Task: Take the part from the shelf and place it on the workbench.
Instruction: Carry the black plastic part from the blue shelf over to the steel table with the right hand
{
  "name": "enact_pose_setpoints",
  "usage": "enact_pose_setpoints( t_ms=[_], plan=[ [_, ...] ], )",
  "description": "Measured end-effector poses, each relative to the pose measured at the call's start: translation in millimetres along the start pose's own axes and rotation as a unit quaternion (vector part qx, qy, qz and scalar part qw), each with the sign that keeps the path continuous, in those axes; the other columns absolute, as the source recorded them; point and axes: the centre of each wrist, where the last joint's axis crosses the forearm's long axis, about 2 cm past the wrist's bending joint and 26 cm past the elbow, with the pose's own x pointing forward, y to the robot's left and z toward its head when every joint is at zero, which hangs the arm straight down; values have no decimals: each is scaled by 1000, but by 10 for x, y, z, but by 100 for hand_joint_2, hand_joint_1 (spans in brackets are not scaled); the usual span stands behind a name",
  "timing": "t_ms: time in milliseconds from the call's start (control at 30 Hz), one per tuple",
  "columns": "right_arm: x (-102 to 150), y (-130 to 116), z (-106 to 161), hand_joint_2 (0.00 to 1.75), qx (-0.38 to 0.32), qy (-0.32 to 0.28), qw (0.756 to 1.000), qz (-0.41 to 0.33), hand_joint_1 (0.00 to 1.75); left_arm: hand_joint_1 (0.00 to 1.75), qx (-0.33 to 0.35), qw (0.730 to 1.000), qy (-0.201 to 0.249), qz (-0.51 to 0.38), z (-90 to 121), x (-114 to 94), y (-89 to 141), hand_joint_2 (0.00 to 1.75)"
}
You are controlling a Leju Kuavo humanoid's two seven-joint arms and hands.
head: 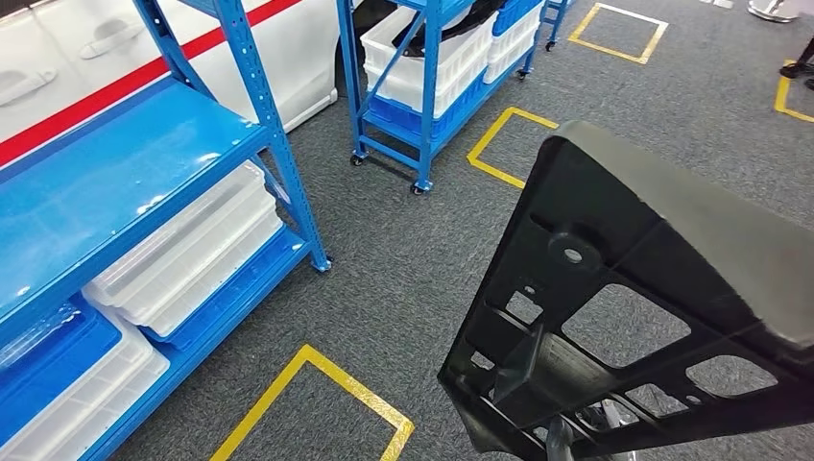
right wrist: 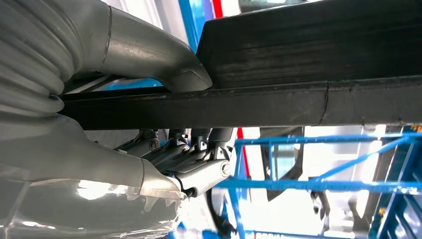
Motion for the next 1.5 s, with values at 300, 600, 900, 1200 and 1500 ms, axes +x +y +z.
enact_pose_setpoints(
  t_ms=[300, 600, 900, 1200, 1500],
  plan=[
    [31, -18, 32, 175, 1, 9, 1000, 6, 175, 0, -3, 1000, -1, -2, 3, 18, -59, 0],
    [60, -46, 25, 175, 0, 11, 1000, 12, 175, 0, -8, 1000, -4, 1, -1, 61, -145, 0],
    [79, -40, 16, 175, -5, 8, 1000, 12, 175, 0, -12, 1000, -3, 1, 16, 49, -179, 0],
    [100, -36, 17, 175, 4, 23, 1000, 6, 175, 0, -21, 1000, -2, 3, 10, 77, -212, 0],
    [108, -71, 21, 175, 6, 32, 999, 13, 175, 0, -21, 1000, 2, -1, 31, 56, -216, 0]
  ],
)
